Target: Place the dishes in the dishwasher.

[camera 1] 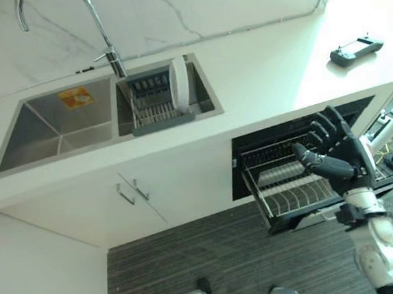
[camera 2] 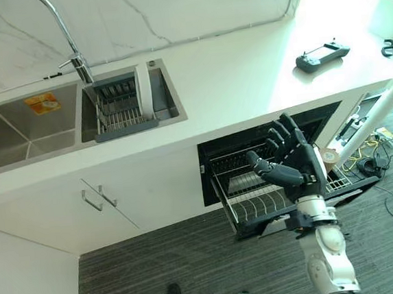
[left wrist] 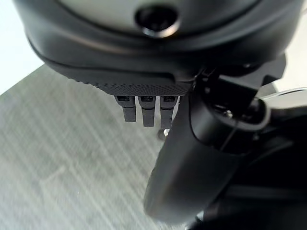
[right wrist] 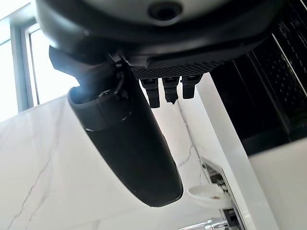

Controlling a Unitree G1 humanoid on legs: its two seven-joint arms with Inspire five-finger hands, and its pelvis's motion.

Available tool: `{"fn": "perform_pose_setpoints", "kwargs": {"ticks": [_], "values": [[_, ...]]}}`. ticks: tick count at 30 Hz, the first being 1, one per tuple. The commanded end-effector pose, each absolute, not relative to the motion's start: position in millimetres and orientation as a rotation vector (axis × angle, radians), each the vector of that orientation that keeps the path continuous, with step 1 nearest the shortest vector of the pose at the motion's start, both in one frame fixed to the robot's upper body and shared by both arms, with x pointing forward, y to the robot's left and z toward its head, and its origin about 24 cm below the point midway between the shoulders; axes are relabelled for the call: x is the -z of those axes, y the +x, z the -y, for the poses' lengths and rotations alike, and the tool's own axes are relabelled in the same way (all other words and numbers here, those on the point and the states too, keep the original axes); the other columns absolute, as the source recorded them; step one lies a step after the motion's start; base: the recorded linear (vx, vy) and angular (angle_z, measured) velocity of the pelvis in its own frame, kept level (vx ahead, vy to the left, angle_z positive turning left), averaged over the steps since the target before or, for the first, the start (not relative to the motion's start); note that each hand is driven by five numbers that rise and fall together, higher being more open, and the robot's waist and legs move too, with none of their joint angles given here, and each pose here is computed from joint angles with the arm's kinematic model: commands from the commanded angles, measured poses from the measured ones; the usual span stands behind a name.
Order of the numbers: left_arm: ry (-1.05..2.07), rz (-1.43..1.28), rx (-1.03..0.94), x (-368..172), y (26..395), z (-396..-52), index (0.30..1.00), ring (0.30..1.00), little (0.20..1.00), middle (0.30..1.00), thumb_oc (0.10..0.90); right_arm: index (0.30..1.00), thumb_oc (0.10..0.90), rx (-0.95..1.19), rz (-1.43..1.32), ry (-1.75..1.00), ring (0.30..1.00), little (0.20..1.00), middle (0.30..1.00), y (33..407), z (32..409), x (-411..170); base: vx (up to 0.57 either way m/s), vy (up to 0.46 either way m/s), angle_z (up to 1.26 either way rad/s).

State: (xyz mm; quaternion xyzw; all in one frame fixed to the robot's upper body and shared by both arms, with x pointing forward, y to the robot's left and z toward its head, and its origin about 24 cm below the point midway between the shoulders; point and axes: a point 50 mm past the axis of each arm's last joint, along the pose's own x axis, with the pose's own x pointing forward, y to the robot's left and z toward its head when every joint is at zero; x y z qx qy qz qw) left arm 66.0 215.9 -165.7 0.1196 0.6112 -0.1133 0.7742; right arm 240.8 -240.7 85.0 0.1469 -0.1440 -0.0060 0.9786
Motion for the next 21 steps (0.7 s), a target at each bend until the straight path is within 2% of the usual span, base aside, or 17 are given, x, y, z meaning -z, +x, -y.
{"fn": "perform_pose_setpoints", "kwargs": {"ticks": [1,4,10,21], "values": [[0.197,-1.137,0.187,156.8,107.4,-199.0,0.9,0.9,0.9,0.9,0.8,0.9,0.8,-0.057,0.577,0.249,0.9,0.9,0.9,247.7,236.1,-138.1,0.07,0.224,-0.19],[0.189,-1.141,0.118,155.5,106.8,-209.9,0.9,0.9,0.9,0.9,0.8,0.9,0.8,-0.098,0.603,0.252,0.9,0.9,0.9,247.3,225.1,-139.6,-0.01,-0.006,-0.19],[0.137,-1.139,0.02,156.9,99.2,-214.2,0.9,0.9,0.9,0.9,0.8,0.9,0.8,-0.106,0.621,0.227,0.9,0.9,0.9,248.7,232.1,-146.4,0.1,-0.161,-0.26],[-0.015,-1.183,-0.074,163.2,71.8,-212.7,0.9,0.9,0.9,0.9,0.8,0.9,0.8,-0.145,0.612,0.186,0.9,0.9,0.9,249.5,225.3,-148.4,0.16,-0.24,-0.02]]}}
